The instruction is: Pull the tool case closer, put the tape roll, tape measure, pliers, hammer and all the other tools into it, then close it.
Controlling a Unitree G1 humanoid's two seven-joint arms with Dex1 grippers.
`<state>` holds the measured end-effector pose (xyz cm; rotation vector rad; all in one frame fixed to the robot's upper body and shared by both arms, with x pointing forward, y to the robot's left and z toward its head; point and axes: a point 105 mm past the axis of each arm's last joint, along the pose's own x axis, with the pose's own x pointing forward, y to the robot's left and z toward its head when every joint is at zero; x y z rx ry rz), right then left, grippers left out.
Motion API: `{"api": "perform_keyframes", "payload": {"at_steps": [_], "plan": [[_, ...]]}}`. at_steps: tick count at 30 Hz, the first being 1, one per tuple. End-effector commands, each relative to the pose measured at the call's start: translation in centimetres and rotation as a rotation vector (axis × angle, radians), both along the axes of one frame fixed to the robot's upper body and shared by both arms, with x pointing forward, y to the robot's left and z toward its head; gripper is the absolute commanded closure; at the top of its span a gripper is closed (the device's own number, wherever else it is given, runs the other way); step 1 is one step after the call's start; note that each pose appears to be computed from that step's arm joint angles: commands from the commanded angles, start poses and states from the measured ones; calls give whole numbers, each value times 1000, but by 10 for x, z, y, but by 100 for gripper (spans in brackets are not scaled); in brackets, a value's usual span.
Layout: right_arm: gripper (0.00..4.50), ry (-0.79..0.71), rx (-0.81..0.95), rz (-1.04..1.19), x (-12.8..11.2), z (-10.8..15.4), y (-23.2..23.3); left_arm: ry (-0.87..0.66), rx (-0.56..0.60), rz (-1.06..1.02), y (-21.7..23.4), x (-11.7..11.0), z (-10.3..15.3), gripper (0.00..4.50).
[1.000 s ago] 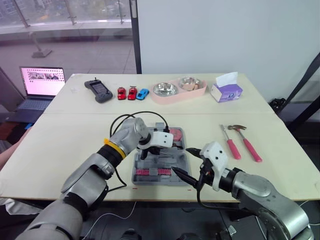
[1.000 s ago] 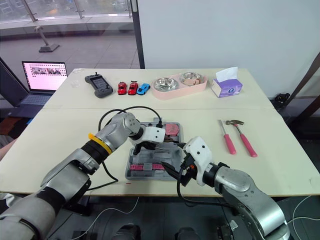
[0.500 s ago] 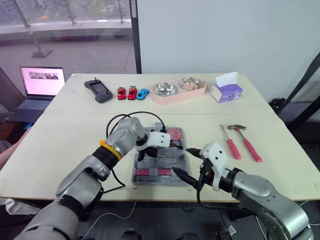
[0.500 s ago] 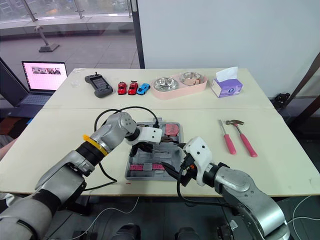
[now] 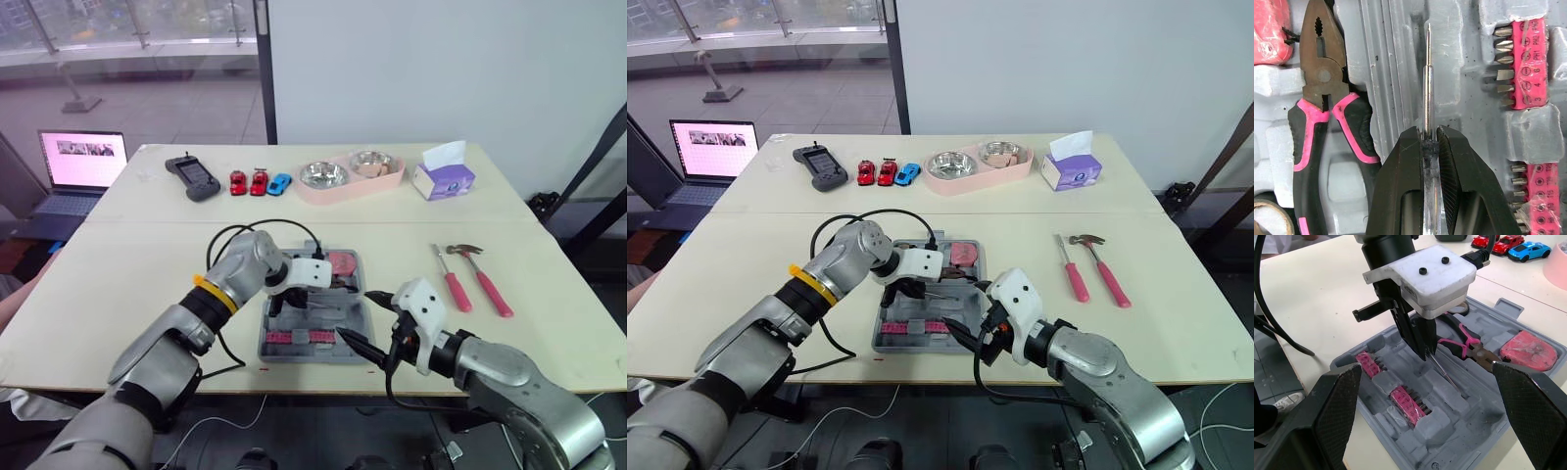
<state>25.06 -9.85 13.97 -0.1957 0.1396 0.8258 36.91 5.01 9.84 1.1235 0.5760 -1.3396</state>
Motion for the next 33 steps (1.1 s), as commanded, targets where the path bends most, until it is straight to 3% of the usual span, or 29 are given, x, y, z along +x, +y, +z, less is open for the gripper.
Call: {"api": "perform_keyframes", "payload": {"at_steps": [1, 20, 24, 29, 33], "plan": [[0, -50, 24, 14, -4, 12, 4, -53, -2, -21, -5, 5, 13, 445], [0, -52, 23, 9, -3, 12, 4, -56, -4, -28, -7, 6, 12, 445], [0, -52, 23, 8, -3, 12, 4, -63, -4, -34, -8, 6, 13, 274], [0, -51, 25, 10, -3, 12, 4, -72, -24, -29, -9, 8, 21, 20], [0, -50, 24, 10, -3, 11, 4, -79, -58, -23, -10, 8, 33, 20]]}}
